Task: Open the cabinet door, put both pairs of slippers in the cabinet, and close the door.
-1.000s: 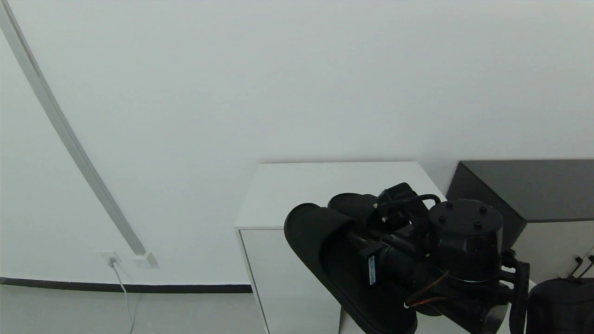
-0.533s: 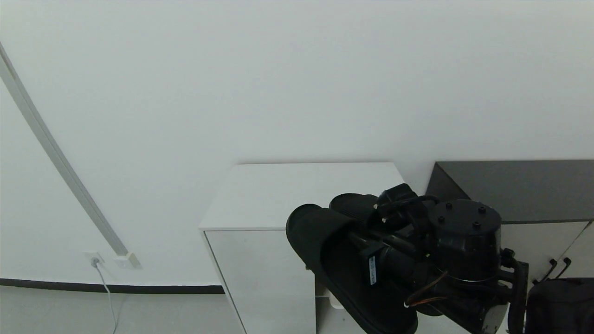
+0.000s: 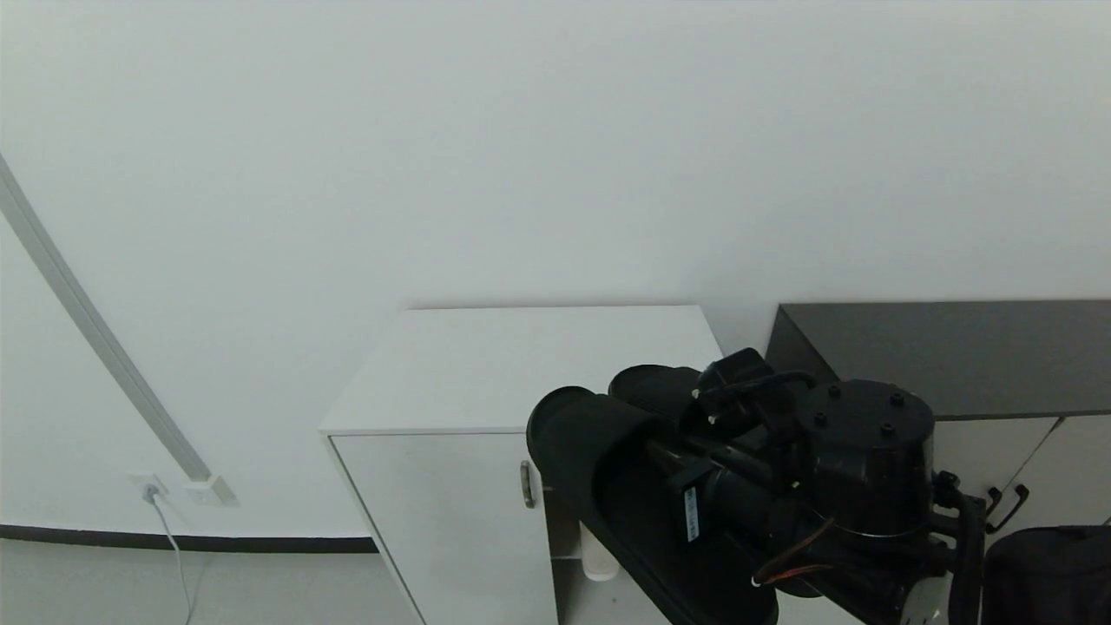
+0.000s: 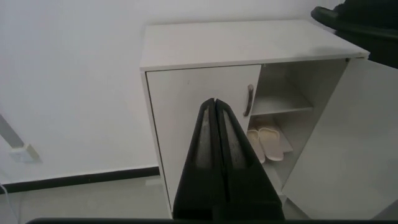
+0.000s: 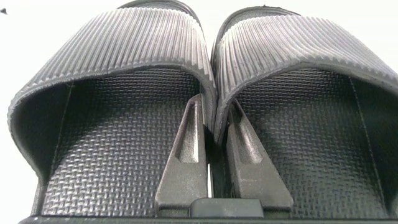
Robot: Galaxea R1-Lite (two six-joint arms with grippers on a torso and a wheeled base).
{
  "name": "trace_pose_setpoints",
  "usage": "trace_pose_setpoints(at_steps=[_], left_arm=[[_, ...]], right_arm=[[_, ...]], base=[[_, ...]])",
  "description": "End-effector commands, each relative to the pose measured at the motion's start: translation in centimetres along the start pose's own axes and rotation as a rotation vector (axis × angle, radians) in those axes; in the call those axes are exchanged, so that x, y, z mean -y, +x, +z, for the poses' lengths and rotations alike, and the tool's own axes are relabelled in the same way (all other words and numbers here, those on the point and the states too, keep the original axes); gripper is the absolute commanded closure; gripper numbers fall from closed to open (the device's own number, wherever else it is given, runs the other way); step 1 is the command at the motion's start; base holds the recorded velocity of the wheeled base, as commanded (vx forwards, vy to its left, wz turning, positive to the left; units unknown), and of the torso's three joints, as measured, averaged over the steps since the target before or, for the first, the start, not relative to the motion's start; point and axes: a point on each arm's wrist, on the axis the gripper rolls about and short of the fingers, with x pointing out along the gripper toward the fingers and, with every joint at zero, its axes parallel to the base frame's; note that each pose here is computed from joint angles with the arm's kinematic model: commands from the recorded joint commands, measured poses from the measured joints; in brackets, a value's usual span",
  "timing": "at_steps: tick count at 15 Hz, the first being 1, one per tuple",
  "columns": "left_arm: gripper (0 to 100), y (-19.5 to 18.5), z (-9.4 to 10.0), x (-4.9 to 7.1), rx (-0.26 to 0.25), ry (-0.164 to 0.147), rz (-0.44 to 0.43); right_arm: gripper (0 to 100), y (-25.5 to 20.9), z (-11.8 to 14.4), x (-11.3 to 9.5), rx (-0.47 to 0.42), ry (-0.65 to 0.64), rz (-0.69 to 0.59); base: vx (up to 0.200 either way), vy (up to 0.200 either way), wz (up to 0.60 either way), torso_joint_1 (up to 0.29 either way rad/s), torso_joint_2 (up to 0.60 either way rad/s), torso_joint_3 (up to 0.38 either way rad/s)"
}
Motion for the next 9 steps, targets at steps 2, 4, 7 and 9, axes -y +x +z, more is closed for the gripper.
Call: trace_pose_setpoints(at_steps=[2, 4, 7, 9], left_arm=[[100, 0.01, 0.0, 0.0, -0.001, 0.0, -0.001], [100, 0.01, 0.0, 0.0, -0.001, 0.0, -0.001], [100, 0.01, 0.0, 0.0, -0.001, 0.0, 0.0], [100, 0.01, 0.0, 0.0, -0.001, 0.0, -0.001]], right_arm=[[100, -0.05, -0.07, 0.07, -0.003, 0.0, -0.003], [100, -0.05, -0.07, 0.07, -0.003, 0.0, -0.003], [100, -0.1, -0.07, 0.08, -0.003, -0.002, -0.004], [100, -0.2, -0.28, 0.15, -0.009, -0.004, -0.011]], base=[[0.0, 0.0, 0.0, 0.0, 0.0, 0.0], [0.0, 0.0, 0.0, 0.0, 0.0, 0.0], [0.0, 0.0, 0.0, 0.0, 0.0, 0.0], [-0.1, 0.0, 0.0, 0.001, 0.0, 0.001]])
